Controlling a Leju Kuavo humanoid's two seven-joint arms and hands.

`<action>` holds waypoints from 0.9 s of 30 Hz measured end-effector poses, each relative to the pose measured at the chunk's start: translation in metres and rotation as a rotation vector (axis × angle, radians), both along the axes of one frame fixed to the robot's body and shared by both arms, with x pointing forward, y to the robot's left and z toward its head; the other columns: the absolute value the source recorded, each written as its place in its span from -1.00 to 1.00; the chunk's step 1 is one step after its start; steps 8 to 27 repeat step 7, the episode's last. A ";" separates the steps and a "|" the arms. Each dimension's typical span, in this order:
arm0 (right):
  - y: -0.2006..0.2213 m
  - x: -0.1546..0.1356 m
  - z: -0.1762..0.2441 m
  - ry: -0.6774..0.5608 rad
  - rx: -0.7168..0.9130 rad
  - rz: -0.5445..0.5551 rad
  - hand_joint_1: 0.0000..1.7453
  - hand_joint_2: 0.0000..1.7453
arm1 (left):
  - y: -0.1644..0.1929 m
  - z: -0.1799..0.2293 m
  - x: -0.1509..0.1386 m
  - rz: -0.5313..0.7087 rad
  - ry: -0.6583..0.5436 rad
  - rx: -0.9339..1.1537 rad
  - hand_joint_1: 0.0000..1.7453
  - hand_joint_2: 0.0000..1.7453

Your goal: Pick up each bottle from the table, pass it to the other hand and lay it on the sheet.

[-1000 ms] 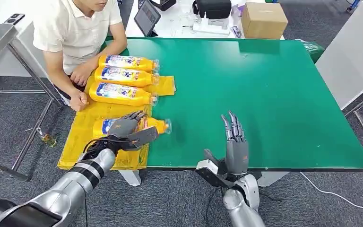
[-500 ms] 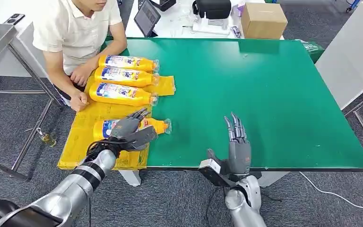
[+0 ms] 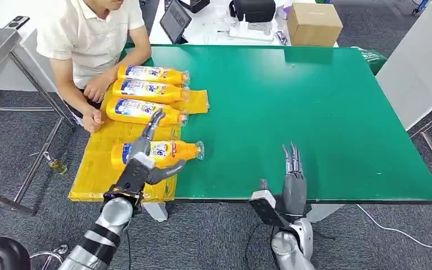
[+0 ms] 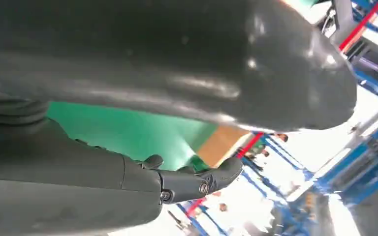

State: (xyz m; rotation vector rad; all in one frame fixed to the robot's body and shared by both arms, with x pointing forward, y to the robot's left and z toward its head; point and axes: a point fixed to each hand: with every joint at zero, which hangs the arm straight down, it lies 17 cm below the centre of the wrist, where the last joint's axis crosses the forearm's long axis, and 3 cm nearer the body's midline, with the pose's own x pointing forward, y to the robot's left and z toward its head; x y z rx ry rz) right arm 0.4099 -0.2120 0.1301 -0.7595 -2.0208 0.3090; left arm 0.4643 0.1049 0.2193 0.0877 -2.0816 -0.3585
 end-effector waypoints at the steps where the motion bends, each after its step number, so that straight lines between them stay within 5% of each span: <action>1: -0.002 0.002 -0.007 0.042 0.149 0.037 -1.00 -1.00 | 0.006 0.010 -0.005 0.005 -0.009 -0.071 -1.00 1.00; 4: -0.006 0.003 -0.023 0.122 0.697 0.181 -1.00 -1.00 | 0.016 0.022 -0.015 0.007 0.003 -0.226 -1.00 1.00; 5: -0.008 0.002 -0.022 0.116 0.817 0.201 -1.00 -1.00 | 0.018 0.023 -0.017 0.009 0.016 -0.261 -1.00 -1.00; 7: -0.009 -0.003 -0.015 0.091 0.865 0.216 -1.00 -1.00 | 0.021 0.015 -0.017 0.011 0.089 -0.351 -1.00 -1.00; 27: -0.009 -0.003 -0.015 0.091 0.865 0.216 -1.00 -1.00 | 0.021 0.015 -0.017 0.011 0.089 -0.351 -1.00 -1.00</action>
